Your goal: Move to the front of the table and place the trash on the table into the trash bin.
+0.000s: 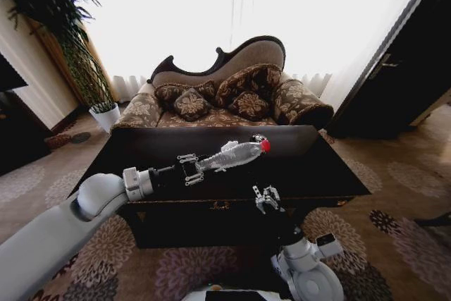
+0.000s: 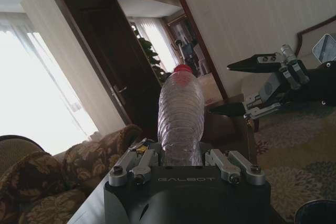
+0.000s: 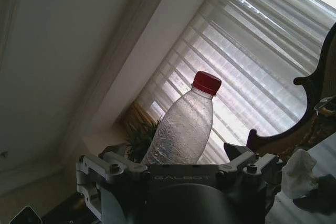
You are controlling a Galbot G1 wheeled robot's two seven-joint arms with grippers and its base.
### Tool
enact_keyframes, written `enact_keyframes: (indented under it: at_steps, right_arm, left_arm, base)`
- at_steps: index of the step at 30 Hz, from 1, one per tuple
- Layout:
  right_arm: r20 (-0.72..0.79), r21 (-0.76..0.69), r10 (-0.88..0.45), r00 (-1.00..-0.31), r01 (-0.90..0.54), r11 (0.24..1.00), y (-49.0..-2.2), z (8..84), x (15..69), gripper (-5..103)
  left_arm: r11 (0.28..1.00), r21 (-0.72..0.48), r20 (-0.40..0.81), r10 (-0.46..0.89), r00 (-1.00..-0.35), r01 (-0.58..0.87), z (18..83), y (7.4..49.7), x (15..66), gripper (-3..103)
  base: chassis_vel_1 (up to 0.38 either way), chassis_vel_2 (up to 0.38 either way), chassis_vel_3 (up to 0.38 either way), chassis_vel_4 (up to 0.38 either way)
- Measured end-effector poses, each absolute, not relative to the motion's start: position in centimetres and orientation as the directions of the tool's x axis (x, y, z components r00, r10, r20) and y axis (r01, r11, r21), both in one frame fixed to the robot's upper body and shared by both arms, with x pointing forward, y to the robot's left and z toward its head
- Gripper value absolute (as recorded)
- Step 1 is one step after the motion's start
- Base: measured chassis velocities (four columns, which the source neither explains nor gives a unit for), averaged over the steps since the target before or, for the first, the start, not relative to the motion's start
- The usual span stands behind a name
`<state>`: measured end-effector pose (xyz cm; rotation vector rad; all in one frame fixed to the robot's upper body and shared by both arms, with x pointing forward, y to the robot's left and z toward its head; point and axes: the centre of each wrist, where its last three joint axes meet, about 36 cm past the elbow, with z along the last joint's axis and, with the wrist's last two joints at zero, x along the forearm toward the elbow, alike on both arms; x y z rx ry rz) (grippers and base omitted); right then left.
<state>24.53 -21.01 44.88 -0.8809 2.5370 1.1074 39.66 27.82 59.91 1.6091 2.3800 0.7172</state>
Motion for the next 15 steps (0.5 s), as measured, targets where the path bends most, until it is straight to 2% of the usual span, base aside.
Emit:
enact_keyframes:
  at_steps: [4,8,15]
  right_arm:
    - [-0.400,0.561,-0.426,-0.811,-0.585,0.586,-20.9,44.8,24.5,100]
    - [-0.388,0.555,-0.420,-0.820,-0.572,0.604,-20.3,45.0,24.4,100]
    - [-0.410,0.569,-0.420,-0.810,-0.586,0.577,-18.5,46.3,23.5,100]
  left_arm:
    - [0.285,0.488,0.125,0.913,-0.389,0.825,60.3,27.5,39.4,34]
    - [0.271,0.484,0.134,0.917,-0.376,0.832,60.3,27.0,38.9,34]
    - [0.261,0.469,0.145,0.920,-0.365,0.844,59.5,26.3,38.6,34]
  base:
    - [0.000,0.000,0.000,0.000]
    - [0.000,0.000,0.000,0.000]
    - [0.000,0.000,0.000,0.000]
